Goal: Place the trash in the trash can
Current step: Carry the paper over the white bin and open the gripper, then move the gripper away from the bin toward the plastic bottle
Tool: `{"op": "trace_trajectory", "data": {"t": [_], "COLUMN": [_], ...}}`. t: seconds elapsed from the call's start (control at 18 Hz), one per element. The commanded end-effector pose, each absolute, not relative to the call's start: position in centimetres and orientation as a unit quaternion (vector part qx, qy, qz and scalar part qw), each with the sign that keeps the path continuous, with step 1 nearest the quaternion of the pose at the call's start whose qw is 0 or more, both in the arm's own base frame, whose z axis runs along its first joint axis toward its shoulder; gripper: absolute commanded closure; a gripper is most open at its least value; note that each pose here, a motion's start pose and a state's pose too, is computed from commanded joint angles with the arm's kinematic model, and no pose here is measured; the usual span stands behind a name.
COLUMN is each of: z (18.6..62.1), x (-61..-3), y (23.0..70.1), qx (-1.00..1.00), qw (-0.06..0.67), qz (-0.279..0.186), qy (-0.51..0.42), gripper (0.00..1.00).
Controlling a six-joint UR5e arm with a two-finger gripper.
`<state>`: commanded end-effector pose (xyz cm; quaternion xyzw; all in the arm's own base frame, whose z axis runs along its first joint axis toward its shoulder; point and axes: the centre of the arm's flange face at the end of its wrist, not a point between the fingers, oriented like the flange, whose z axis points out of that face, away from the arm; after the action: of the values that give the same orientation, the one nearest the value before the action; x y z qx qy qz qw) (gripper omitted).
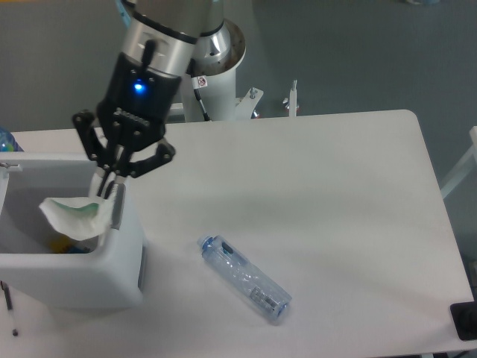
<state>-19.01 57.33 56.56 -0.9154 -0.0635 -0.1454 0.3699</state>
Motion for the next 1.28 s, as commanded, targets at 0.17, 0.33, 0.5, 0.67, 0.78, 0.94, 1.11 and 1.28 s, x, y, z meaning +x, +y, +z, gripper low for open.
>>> {"op": "trace_trajectory", "data": {"t": [0.17, 0.33, 0.5, 0.67, 0.78, 0.94, 1.11, 1.28], "z": [56.1, 55.1, 54.9, 54.8, 54.8, 55.6, 56.1, 56.9], "x": [-18.6, -17.6, -17.7, -17.8, -17.9, -20.0, -23.7, -27.3], "y": [57.7, 58.6, 58.7, 58.8, 58.8, 58.7, 59.3, 59.6], "qx": [-0.915, -0.917, -0.918, -0.919, -0.919, -0.916, -0.914, -0.912], "qw": [0.368, 0.362, 0.362, 0.361, 0.361, 0.372, 0.379, 0.385], "qz": [-0.155, -0.161, -0.157, -0.154, -0.153, -0.141, -0.129, -0.106], "qy": [-0.059, -0.046, -0.036, -0.036, -0.037, -0.048, -0.073, -0.096], "gripper": [1.0, 0.84, 0.57, 0.23, 0.21, 0.2, 0.18, 0.18]}}
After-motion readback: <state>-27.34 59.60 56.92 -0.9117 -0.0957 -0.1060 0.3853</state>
